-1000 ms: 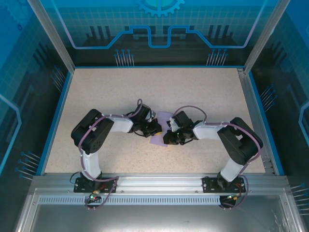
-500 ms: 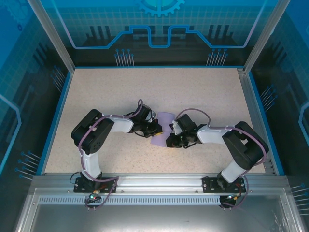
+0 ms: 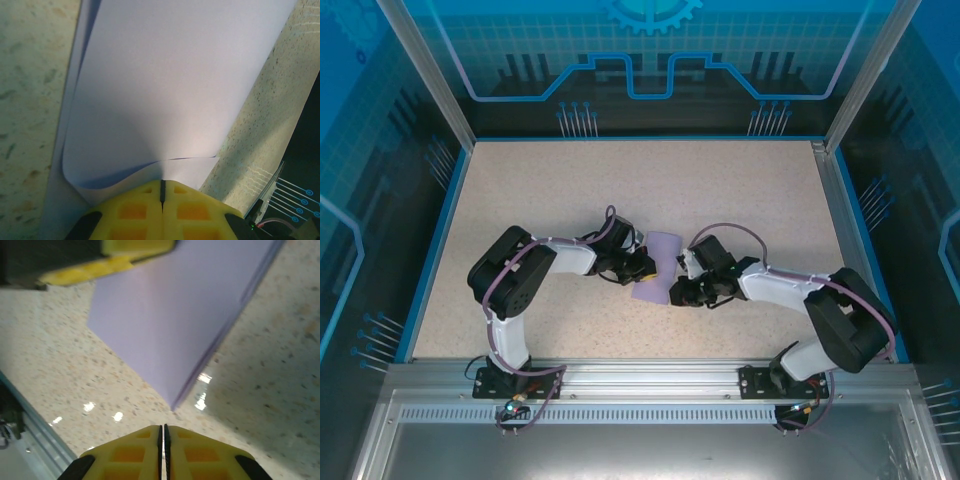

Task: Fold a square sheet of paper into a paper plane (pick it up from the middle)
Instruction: Fold the triangle a second time at the center of the table.

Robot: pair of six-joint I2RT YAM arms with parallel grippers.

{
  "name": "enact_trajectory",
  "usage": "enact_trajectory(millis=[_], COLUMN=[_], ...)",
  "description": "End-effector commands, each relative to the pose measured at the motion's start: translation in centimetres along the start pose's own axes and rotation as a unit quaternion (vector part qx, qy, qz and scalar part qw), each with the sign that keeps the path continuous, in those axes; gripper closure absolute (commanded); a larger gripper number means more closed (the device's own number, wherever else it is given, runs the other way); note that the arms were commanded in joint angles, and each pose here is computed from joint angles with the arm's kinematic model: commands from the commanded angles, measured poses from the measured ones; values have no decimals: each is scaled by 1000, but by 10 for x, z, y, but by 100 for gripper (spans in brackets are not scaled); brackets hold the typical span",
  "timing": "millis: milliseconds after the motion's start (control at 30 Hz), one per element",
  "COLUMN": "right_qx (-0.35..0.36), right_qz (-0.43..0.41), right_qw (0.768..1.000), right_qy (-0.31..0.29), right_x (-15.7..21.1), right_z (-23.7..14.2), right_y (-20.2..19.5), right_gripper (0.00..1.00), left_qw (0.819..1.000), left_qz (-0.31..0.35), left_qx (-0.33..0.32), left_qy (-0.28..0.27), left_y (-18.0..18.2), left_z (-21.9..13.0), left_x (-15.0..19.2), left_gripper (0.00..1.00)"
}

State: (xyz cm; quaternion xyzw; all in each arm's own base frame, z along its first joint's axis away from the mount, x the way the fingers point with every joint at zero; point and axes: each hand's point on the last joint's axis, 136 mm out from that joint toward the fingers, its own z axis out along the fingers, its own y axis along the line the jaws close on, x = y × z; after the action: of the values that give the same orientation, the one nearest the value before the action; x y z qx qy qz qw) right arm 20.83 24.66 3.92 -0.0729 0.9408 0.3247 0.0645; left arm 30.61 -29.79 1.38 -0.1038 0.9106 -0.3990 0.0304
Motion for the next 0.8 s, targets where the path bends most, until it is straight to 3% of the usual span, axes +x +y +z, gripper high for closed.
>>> enact_trajectory(millis=[0,133,333,767], right_qx=[-43,-41,18,26], right_qz=[7,13,41,52], right_qw=[999,999,998,996], right_qy=[-8,-5,35,67], right_x=[-20,-29,-11,37], right_z=[7,25,43,26], right_y=[25,29,-9,-33], right_gripper=[88,87,87,86], left_qw=[998,998,998,998], left_qz=[-17,-17,-15,-19], left_qx=[-53,-52,-51,-59], left_qy=[20,21,20,17], left_y=[33,31,31,34], left_z=[6,6,6,5], left_x=[14,14,14,13], left_gripper=[100,100,100,100])
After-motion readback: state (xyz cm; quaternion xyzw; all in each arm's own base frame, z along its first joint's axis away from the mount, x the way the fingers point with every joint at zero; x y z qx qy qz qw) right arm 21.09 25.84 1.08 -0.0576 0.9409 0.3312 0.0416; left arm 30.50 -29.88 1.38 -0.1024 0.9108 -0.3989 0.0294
